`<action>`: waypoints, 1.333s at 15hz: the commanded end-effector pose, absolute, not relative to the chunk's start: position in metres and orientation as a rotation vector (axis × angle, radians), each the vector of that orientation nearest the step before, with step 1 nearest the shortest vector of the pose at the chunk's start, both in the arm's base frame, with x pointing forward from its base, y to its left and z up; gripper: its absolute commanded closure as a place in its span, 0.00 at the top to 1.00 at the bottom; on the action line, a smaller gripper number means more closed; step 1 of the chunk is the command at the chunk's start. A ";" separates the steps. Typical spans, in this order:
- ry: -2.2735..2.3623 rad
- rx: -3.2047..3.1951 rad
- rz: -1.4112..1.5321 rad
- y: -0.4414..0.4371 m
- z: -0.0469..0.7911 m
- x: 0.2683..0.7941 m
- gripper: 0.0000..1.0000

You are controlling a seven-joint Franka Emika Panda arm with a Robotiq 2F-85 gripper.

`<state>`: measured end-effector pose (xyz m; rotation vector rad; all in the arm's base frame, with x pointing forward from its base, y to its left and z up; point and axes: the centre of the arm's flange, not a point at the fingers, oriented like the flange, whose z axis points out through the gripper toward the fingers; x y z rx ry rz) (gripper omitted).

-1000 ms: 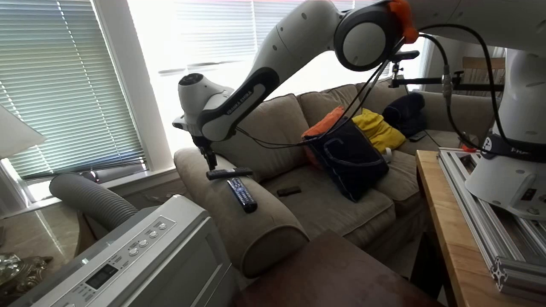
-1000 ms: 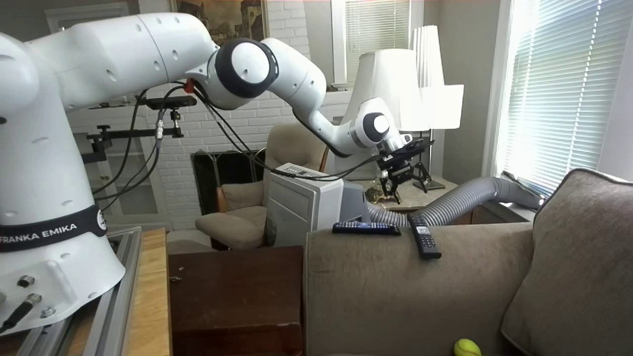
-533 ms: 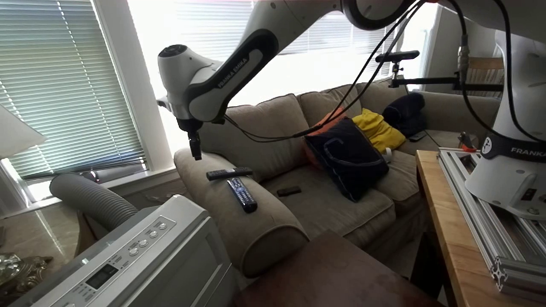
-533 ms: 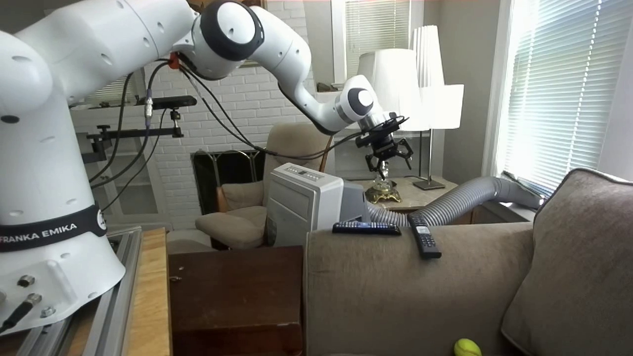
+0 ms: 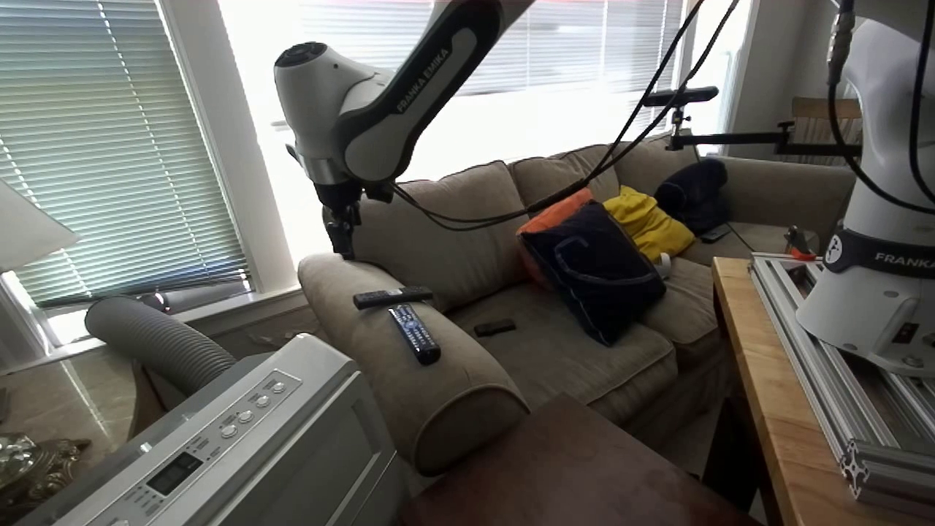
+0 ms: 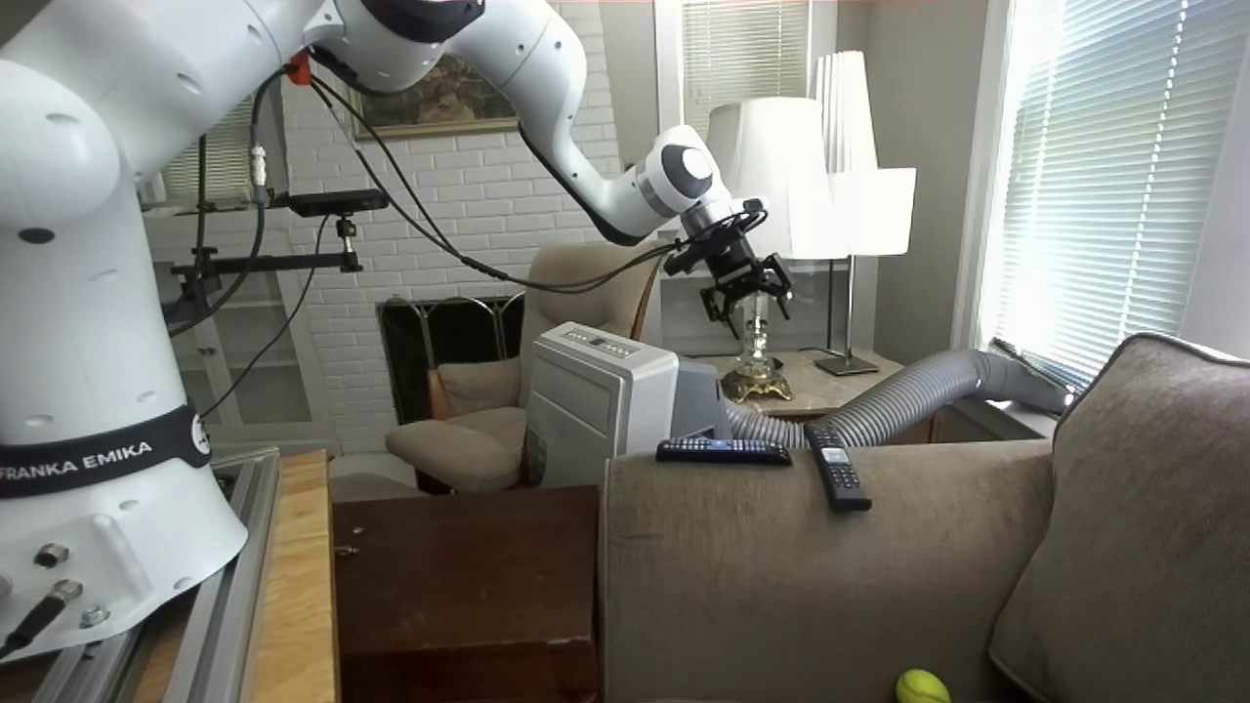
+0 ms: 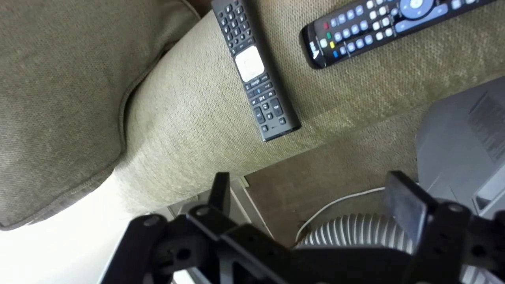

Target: Remove the black remote from the table, put it on the armrest of the sofa, remove the bigger remote from the armrest and put it on the table

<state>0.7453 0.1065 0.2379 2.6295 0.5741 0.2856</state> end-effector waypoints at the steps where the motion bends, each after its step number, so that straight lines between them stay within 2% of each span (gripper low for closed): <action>1: 0.566 2.632 0.280 0.105 0.239 0.742 1.00; 5: 0.547 2.648 0.261 0.105 0.235 0.737 1.00; 15: -0.147 2.850 0.129 0.058 0.146 0.665 1.00; 20: -0.445 2.956 0.134 0.060 0.113 0.648 1.00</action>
